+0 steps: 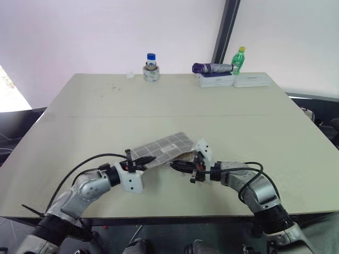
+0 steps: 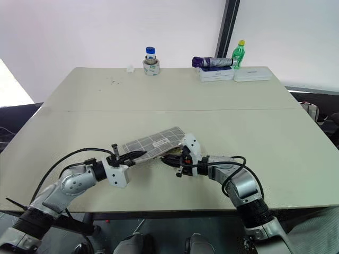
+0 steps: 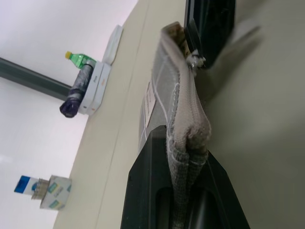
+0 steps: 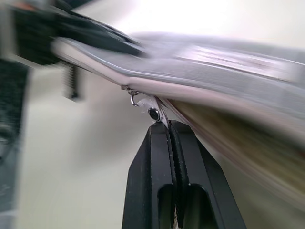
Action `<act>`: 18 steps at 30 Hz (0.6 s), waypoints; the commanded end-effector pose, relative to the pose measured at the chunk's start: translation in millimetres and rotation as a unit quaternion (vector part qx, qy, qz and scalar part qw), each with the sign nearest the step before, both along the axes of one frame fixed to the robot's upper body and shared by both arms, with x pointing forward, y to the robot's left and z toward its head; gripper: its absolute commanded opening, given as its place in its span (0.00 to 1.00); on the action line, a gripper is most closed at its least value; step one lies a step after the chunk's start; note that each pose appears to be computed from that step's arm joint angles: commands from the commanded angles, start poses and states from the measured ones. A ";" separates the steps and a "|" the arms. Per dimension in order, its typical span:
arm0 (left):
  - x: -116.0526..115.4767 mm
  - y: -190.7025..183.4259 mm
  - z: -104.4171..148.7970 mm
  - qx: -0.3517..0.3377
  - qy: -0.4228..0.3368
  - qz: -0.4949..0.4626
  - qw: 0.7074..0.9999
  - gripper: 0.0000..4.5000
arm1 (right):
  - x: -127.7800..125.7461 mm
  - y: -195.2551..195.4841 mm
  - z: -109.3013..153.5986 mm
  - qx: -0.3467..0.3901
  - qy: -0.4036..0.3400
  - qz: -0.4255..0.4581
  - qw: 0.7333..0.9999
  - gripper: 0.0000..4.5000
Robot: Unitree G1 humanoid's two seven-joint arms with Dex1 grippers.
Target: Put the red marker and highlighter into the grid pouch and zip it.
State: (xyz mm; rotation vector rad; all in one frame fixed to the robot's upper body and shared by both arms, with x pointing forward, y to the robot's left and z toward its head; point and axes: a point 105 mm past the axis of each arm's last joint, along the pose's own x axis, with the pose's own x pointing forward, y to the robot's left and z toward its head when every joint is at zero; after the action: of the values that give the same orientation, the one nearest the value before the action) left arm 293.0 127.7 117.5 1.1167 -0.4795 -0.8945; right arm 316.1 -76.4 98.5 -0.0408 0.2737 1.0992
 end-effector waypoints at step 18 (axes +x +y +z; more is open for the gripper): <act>13.4 67.7 5.3 -0.057 0.067 0.079 0.993 0.00 | 44.4 -94.5 21.0 -0.072 -0.073 -0.105 0.989 0.00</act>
State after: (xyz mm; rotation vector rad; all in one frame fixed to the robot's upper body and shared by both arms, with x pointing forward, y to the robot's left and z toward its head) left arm 294.8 167.7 116.6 1.0381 -0.4111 -0.8862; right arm 352.3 -140.2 110.7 -0.1939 0.2187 0.9731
